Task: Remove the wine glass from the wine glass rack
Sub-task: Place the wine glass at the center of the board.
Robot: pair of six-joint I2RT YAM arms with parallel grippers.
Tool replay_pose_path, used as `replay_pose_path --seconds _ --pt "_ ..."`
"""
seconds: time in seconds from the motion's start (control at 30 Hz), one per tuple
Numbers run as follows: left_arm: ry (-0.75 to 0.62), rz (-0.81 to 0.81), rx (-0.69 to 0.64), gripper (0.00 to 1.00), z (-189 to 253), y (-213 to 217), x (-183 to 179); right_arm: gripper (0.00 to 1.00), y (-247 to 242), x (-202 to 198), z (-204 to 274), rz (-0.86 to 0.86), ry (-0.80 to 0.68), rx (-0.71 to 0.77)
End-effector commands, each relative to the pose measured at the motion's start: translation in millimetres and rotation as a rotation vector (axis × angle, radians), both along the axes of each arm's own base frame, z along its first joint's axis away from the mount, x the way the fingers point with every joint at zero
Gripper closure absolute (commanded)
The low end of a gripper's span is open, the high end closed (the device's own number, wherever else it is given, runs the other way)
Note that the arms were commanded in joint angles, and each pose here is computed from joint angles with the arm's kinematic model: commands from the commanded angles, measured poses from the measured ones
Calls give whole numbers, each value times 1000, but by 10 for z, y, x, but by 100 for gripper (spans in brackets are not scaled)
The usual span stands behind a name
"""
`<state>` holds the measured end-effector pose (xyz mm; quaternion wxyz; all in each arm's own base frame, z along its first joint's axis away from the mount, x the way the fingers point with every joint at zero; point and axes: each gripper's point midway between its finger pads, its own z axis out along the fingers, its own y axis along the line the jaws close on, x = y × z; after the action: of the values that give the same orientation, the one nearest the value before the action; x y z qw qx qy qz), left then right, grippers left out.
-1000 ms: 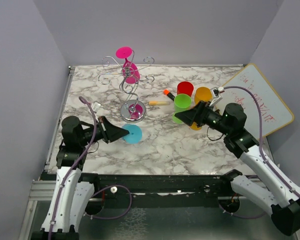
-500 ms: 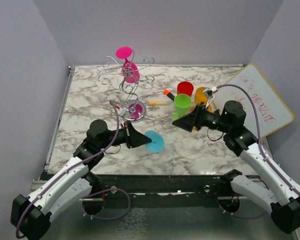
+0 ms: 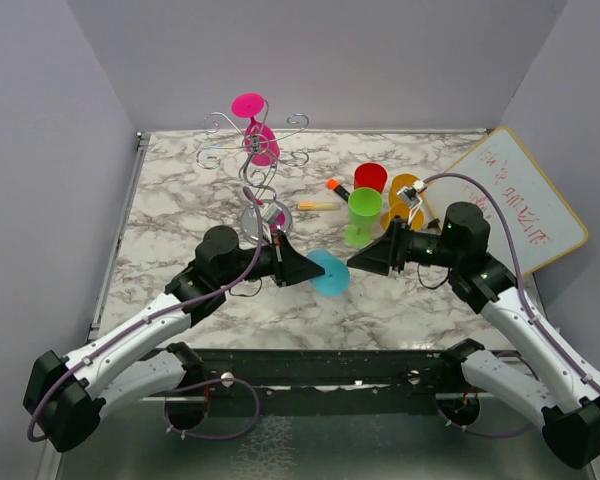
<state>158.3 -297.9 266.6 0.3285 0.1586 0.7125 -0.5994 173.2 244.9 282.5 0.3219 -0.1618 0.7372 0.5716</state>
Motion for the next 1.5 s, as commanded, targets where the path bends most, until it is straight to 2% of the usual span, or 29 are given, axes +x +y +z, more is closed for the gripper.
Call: replay_pose_path --seconds 0.0,0.13,0.37,0.4,0.63,0.77,0.8,0.87,0.93,1.1,1.2,1.37,1.4,1.43,1.47 --pt "-61 33 -57 100 247 -56 16 39 19 -140 -30 77 37 -26" --pt "-69 36 -69 100 289 -61 -5 55 44 -147 -160 94 108 -30" --pt "-38 28 -59 100 236 -188 -30 57 46 -249 -93 153 80 -6" --pt "-41 31 -61 100 244 -191 -37 60 48 -265 -96 160 79 -1" --pt "-73 62 -74 100 284 -140 -24 97 55 -225 -254 139 110 -8" --pt "-51 47 -71 100 213 -120 -81 99 57 -255 -120 143 53 44" --pt "-43 47 -69 97 189 -115 -86 99 55 -261 -73 147 24 55" --pt "-38 25 -67 81 167 -119 -130 99 52 -286 -26 164 -8 61" --pt "-46 -12 -39 73 130 -132 -177 99 49 -292 -24 173 -28 53" --pt "-68 -151 27 72 92 -184 -346 99 34 -248 -136 146 -10 13" --pt "-54 -197 44 77 55 -214 -394 99 52 -263 -85 158 -13 51" --pt "-49 -221 101 87 -33 -221 -395 99 3 -210 -125 110 -47 -7" --pt "-55 -217 108 90 -37 -215 -388 99 2 -216 -135 111 -44 -10" --pt "-61 -211 116 98 -42 -205 -382 99 0 -218 -138 112 -42 -11" --pt "-68 -202 119 100 -36 -197 -371 99 2 -230 -139 118 -39 -11"
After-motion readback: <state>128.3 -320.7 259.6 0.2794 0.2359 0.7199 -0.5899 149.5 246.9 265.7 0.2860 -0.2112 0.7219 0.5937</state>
